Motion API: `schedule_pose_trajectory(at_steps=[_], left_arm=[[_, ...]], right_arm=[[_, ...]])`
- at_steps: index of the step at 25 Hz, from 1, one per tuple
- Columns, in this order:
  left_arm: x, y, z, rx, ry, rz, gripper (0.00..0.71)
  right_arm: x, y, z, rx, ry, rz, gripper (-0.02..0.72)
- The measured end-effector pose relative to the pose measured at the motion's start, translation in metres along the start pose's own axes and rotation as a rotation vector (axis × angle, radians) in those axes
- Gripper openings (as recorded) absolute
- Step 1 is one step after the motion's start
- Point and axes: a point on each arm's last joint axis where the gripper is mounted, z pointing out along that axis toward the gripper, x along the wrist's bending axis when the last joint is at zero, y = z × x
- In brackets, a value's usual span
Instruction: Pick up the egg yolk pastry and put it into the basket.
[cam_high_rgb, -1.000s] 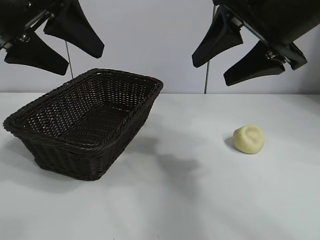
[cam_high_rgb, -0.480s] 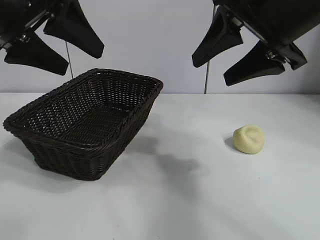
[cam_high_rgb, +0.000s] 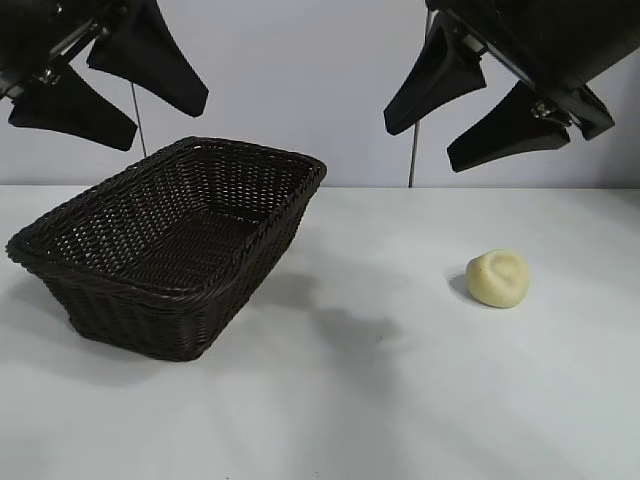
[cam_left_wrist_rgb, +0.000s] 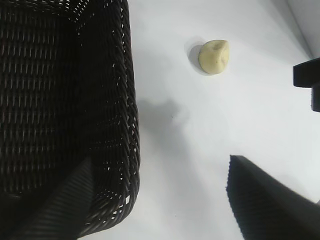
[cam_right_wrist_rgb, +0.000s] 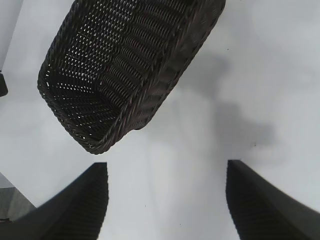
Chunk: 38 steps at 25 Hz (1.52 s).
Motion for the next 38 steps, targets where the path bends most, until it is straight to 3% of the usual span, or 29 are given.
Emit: schedule_pose_trajectory(at_steps=[5, 12, 16, 22, 28, 33, 38], left_arm=[[-0.001, -0.001, 0.000, 0.016, -0.009, -0.050, 0.540], [0.000, -0.005, 0.000, 0.053, 0.010, -0.471, 0.540], [0.008, -0.011, -0.001, 0.098, 0.123, -0.634, 0.540], [0.022, -0.024, -0.007, 0.160, 0.351, -0.821, 0.540], [0.007, -0.027, 0.001, 0.105, 0.415, -0.949, 0.540], [0.003, -0.028, 0.004, 0.013, 0.524, -1.012, 0.540], [0.003, -0.026, 0.004, -0.039, 0.529, -1.051, 0.540]], right_arm=[[0.000, 0.000, 0.000, 0.000, 0.000, 0.000, 0.486], [0.000, 0.000, 0.000, 0.000, 0.000, 0.000, 0.486], [0.000, 0.000, 0.000, 0.000, 0.000, 0.000, 0.486], [0.000, 0.000, 0.000, 0.000, 0.000, 0.000, 0.486], [0.000, 0.000, 0.000, 0.000, 0.000, 0.000, 0.486], [0.000, 0.000, 0.000, 0.000, 0.000, 0.000, 0.486], [0.000, 0.000, 0.000, 0.000, 0.000, 0.000, 0.486]])
